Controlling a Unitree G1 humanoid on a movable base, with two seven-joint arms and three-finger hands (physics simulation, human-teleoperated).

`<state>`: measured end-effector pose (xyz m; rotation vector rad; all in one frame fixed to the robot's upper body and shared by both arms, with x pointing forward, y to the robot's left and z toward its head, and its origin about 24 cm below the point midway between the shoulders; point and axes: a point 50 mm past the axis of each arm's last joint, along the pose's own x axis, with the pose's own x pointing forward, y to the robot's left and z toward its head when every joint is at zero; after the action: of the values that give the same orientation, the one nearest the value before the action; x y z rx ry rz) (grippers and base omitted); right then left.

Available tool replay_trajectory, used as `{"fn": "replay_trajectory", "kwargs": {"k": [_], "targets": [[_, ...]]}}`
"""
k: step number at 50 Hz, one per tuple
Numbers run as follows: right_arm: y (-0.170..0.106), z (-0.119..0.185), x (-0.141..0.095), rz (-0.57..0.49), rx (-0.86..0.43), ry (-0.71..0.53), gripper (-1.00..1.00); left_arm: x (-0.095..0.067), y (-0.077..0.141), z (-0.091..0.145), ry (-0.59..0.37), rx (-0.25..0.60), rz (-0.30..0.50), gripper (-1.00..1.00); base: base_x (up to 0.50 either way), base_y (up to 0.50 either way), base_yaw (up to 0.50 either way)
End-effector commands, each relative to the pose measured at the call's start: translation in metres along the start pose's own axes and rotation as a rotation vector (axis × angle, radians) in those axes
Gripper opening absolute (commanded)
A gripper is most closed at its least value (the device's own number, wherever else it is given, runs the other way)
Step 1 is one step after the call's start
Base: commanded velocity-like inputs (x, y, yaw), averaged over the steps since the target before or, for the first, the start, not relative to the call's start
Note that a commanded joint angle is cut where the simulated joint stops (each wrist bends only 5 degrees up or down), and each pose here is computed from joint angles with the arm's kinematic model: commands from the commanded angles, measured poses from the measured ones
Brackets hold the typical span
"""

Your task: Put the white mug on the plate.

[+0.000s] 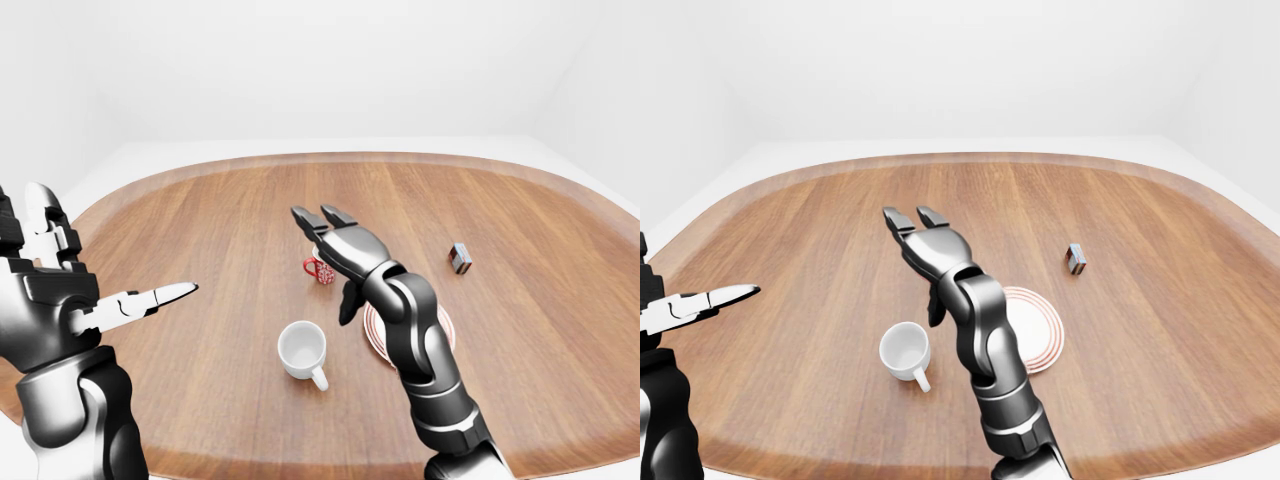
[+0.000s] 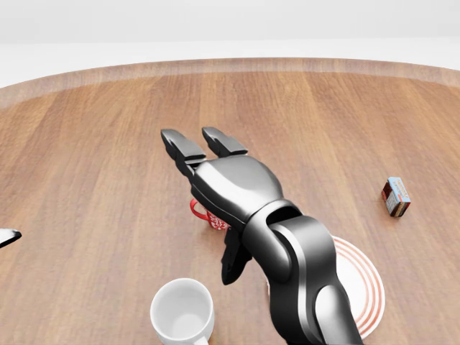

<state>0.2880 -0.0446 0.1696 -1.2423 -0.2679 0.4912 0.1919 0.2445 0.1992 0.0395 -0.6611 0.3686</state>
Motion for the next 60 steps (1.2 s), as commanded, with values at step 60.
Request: {"fn": "replay_trajectory", "kwargs": {"k": [60], "targets": [[0.152,0.019,0.013,0.594,-0.096,0.094,1.0,0.0,0.001,-0.002,0.007,-0.004,0.006,1.0,0.0,0.0,0.0]]}}
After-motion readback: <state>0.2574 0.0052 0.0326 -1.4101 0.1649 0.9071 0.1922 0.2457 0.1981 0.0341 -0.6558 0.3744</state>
